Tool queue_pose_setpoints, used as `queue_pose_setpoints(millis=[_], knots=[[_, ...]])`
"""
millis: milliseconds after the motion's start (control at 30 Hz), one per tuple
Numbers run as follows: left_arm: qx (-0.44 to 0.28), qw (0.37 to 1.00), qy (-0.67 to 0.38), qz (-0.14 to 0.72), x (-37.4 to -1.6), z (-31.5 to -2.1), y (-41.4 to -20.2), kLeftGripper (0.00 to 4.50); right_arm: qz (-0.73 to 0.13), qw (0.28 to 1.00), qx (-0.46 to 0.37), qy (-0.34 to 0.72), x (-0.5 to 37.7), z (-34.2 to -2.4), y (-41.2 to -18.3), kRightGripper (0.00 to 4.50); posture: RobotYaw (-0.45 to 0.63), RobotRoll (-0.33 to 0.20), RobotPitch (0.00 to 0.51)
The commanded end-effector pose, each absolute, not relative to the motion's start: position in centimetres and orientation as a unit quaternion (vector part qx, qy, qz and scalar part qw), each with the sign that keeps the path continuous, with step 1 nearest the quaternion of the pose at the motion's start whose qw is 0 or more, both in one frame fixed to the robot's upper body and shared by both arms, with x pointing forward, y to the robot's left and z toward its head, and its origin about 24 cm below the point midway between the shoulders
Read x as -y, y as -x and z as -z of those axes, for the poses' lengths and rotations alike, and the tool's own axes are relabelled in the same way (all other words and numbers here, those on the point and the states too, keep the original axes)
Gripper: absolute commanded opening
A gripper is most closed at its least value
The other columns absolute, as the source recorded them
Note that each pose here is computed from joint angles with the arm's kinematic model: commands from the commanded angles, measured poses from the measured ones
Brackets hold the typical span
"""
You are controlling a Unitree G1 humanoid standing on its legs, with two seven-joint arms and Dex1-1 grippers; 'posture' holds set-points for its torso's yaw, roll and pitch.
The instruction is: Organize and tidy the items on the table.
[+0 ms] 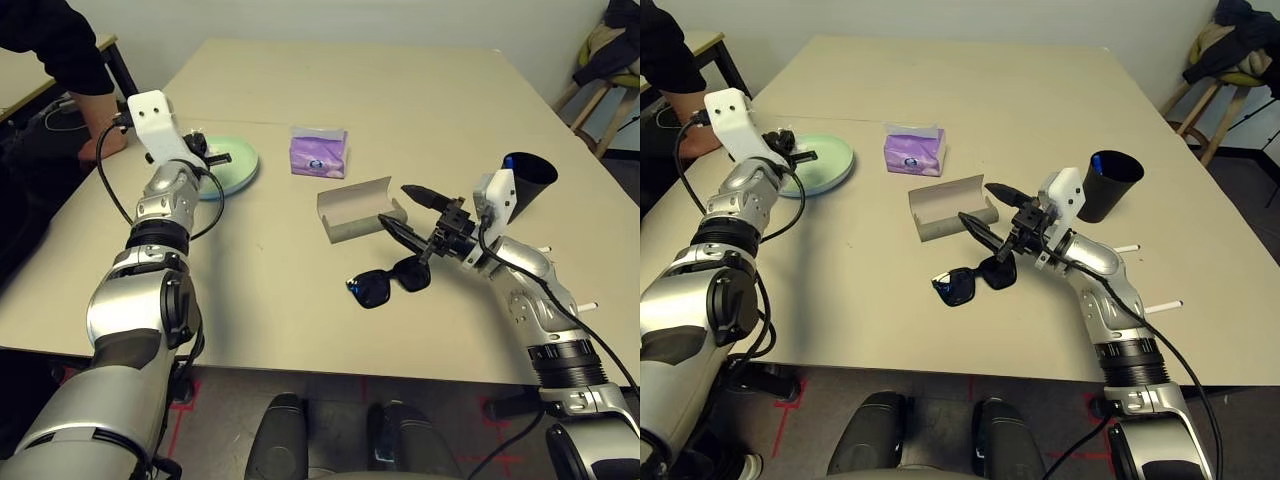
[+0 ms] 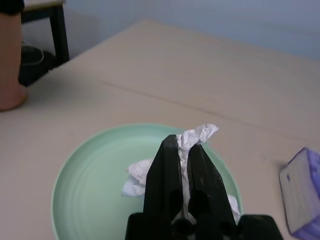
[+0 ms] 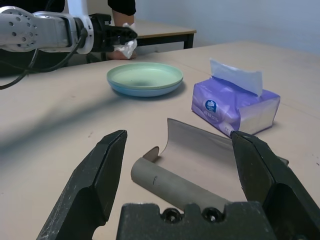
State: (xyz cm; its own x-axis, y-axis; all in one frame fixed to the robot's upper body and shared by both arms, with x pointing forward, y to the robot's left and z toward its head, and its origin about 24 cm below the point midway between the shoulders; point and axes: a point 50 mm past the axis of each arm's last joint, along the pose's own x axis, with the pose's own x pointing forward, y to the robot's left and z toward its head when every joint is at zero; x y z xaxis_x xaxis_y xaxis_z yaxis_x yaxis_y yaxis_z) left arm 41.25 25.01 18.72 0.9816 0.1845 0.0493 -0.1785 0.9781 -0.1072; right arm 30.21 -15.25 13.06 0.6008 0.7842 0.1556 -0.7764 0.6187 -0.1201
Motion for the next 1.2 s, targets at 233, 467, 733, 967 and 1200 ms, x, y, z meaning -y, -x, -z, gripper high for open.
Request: queue_pose_setpoints(millis=[233,467,733,967,1200], knots=[[0.032,0.997,0.011,-0.065,-24.0,-18.6,-41.5,2.68,-0.438,0.893,0.097,0.019,15.0,-13.3,-29.8,4.50,0.20,0.000,0.053],[0.033,0.997,0.003,-0.071,-24.7,-18.2,-41.2,4.44,-0.440,0.893,0.097,0.018,14.8,-13.6,-29.8,4.50,0.21,0.000,0.055],[0.054,0.998,0.023,0.035,-24.1,-18.5,-41.0,4.44,-0.433,0.896,0.096,0.018,14.9,-13.8,-30.1,4.50,0.22,0.000,0.060],[0.077,0.948,0.028,0.307,-21.9,-17.4,-38.6,4.44,-0.421,0.902,0.086,0.042,14.3,-13.7,-30.4,4.50,0.24,0.000,0.071],[0.056,0.896,-0.013,0.441,-21.4,-16.4,-35.6,4.44,-0.417,0.904,0.068,0.066,14.6,-13.6,-30.6,4.50,0.24,0.000,0.087]])
